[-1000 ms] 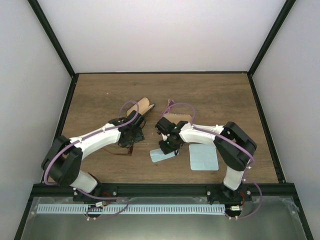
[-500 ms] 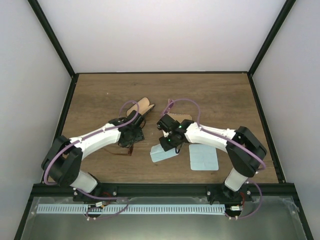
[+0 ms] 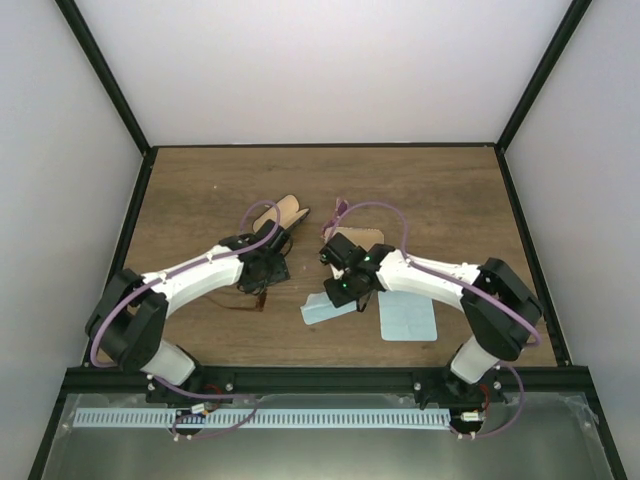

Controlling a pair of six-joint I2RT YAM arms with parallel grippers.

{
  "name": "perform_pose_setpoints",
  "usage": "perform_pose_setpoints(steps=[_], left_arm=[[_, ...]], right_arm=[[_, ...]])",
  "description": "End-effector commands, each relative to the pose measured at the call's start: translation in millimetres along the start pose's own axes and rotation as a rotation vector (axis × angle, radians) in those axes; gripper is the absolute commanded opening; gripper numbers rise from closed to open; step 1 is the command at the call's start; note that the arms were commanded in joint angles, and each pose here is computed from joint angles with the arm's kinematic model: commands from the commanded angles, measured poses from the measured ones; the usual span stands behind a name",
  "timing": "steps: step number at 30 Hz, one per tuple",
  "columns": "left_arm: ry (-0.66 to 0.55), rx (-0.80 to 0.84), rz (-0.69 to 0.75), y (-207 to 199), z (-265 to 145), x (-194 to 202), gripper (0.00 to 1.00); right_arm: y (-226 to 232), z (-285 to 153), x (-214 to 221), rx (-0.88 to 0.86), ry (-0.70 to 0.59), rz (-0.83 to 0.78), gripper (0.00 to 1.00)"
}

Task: Organize the sunglasses
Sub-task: Fold the glasses cleaning cloth at the center of the board.

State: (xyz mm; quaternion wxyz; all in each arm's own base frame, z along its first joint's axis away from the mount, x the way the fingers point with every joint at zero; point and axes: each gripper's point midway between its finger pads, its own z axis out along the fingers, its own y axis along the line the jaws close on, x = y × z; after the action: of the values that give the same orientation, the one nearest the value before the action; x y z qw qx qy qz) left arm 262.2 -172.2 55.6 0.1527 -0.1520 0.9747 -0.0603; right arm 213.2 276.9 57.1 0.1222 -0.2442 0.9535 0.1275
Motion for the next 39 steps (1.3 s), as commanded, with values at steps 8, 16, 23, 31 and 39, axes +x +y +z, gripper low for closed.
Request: perform_pose_setpoints(steps=[8,16,23,31,39], left_arm=[[-0.013,0.014,0.005,-6,-1,-6,0.71],[-0.071,0.04,-0.006,-9,-18,-18,0.71],[-0.082,0.026,-0.009,-2,-24,-18,0.71],[-0.076,0.02,-0.011,-1,-21,-16,0.72],[-0.062,0.021,-0.017,-4,-15,-15,0.72]], right_arm=[[10,-13,1,-0.05,-0.027,-0.004,0.01],[11,-9,-39,0.021,-0.079,-0.05,0.01],[10,-9,-66,0.07,-0.12,-0.076,0.01],[7,-10,-53,0.065,-0.111,-0.075,0.01],[7,-13,-15,0.0,-0.07,-0.059,0.01]])
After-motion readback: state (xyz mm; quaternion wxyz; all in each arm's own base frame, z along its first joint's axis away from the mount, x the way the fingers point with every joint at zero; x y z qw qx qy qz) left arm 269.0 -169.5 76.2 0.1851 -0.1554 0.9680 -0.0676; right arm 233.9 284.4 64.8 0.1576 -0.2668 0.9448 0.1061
